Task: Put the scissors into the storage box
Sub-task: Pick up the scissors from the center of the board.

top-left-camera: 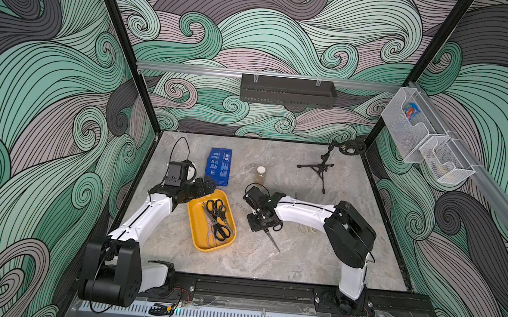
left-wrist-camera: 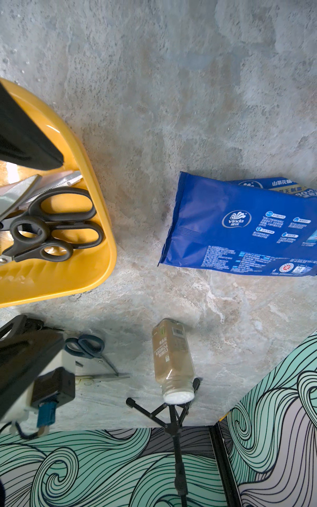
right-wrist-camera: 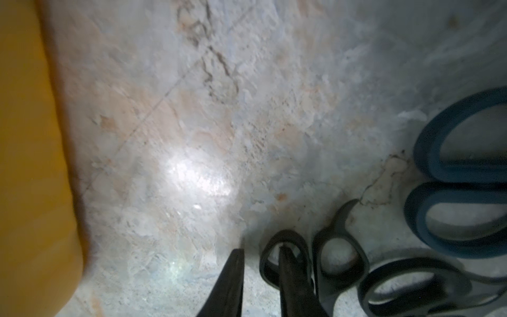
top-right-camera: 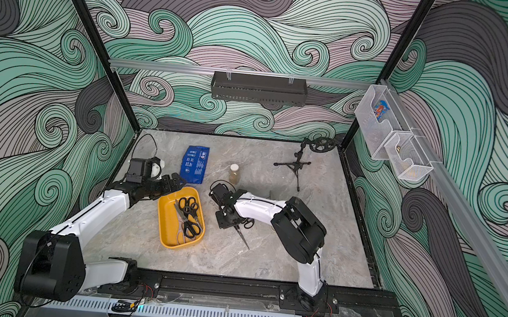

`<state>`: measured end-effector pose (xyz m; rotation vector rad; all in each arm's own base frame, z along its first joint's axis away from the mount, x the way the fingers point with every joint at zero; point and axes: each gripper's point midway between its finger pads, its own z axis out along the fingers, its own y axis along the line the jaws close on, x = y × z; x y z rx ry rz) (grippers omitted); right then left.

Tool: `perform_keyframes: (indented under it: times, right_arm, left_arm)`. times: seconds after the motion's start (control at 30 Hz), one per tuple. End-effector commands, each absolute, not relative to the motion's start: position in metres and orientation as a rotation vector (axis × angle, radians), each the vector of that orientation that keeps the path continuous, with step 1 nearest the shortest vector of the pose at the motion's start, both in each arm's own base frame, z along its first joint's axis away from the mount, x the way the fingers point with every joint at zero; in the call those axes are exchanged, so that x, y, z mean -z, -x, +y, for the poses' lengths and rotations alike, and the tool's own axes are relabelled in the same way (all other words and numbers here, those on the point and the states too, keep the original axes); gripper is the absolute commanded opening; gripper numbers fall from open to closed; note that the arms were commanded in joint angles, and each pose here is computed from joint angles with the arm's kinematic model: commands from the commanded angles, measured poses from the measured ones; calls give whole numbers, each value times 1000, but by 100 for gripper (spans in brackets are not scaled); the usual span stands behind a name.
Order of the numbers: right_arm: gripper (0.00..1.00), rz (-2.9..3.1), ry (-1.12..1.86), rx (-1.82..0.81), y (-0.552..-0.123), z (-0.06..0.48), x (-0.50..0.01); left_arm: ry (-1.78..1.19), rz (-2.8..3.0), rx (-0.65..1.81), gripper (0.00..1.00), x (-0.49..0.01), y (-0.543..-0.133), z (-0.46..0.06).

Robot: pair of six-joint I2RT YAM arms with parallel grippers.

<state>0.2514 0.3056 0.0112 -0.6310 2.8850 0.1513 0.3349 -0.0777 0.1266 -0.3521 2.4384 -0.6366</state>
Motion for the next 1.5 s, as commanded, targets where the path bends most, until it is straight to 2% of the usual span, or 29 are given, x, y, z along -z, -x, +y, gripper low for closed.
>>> perform_keyframes:
  times: [0.0, 0.3, 0.53, 0.7, 0.87, 1.0, 1.2, 1.47]
  right_arm:
    - [27, 2934, 640, -33, -245, 294, 13]
    - [25, 2950, 688, 107, -237, 286, 33]
    - [15, 2979, 686, 146, -230, 283, 46]
    - [0, 3001, 691, 170, -226, 281, 57]
    - [0, 2989, 704, 150, -227, 285, 52]
    - [0, 2943, 711, 67, -238, 301, 32]
    - [0, 2868, 642, -215, -261, 334, -29]
    - [0, 2781, 559, -449, -282, 344, -93]
  left_arm:
    - [317, 2424, 610, 95, -138, -337, -76]
    - [315, 2422, 589, 96, -139, -336, -74]
    - [315, 2418, 589, 96, -140, -337, -74]
    - [312, 2413, 588, 96, -142, -338, -74]
    - [319, 2415, 559, 96, -140, -339, -70]
    - [352, 2409, 522, 96, -141, -341, -64]
    - [399, 2390, 507, 96, -145, -344, -57]
    - [481, 2356, 525, 97, -145, -345, -44]
